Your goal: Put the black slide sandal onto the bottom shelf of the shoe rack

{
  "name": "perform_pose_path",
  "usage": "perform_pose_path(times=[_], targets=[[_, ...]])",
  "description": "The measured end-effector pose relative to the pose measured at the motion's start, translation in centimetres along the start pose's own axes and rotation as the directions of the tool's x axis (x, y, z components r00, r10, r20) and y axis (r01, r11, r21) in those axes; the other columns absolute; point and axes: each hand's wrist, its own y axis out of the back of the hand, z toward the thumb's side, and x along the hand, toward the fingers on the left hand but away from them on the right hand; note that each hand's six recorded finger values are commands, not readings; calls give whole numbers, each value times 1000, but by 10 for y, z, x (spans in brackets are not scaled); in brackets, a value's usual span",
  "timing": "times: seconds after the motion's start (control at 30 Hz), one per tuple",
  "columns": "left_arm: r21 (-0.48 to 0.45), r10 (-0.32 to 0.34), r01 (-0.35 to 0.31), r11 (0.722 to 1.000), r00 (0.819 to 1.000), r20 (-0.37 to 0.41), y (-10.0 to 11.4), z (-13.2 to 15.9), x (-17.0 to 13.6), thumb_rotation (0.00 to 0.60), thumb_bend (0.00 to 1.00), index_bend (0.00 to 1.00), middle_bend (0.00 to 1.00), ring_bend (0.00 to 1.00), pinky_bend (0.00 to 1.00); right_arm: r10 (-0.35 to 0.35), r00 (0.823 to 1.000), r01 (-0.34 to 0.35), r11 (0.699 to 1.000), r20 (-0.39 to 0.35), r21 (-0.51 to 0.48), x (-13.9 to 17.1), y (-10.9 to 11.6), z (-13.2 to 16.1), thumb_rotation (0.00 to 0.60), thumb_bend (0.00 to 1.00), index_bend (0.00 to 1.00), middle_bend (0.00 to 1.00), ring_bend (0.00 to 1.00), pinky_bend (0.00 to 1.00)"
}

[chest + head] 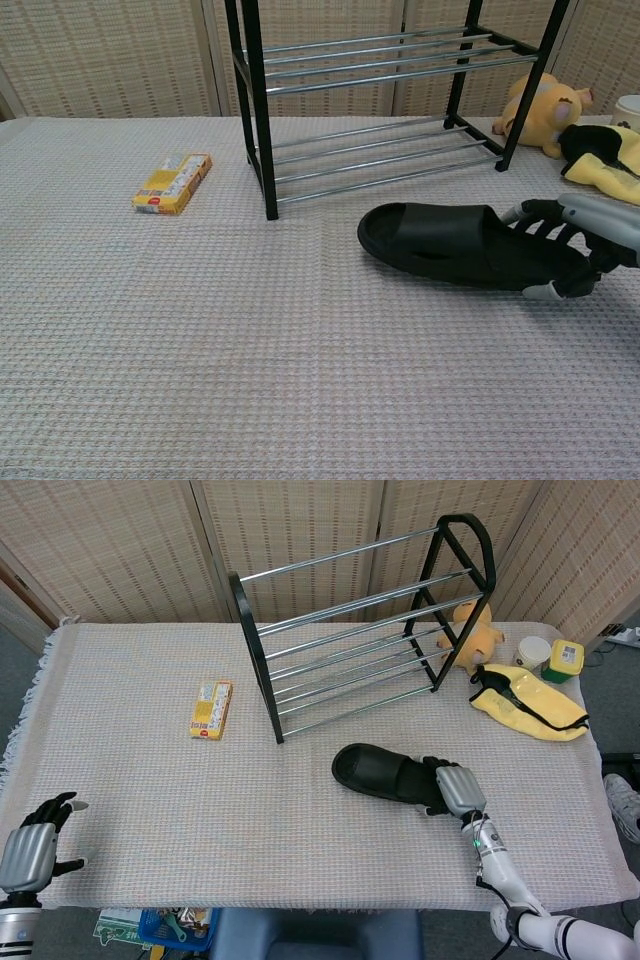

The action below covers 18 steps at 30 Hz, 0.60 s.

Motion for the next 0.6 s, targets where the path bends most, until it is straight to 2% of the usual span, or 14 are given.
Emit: perform_pose_path(times=[0.23, 0.6], targets=[[-3, 0, 0, 1000, 1000, 9, 1, 2, 1, 600, 174, 318, 200, 199, 310, -77, 997, 76, 991, -10, -106, -6, 32, 8, 600, 411, 377, 443, 286, 437], [-7, -2, 2, 1000, 1000, 31, 1, 6, 0, 600, 174, 318, 199, 199, 310, -86, 995, 93, 986, 55, -141, -42, 46, 20, 600, 410, 376, 433, 286, 437]])
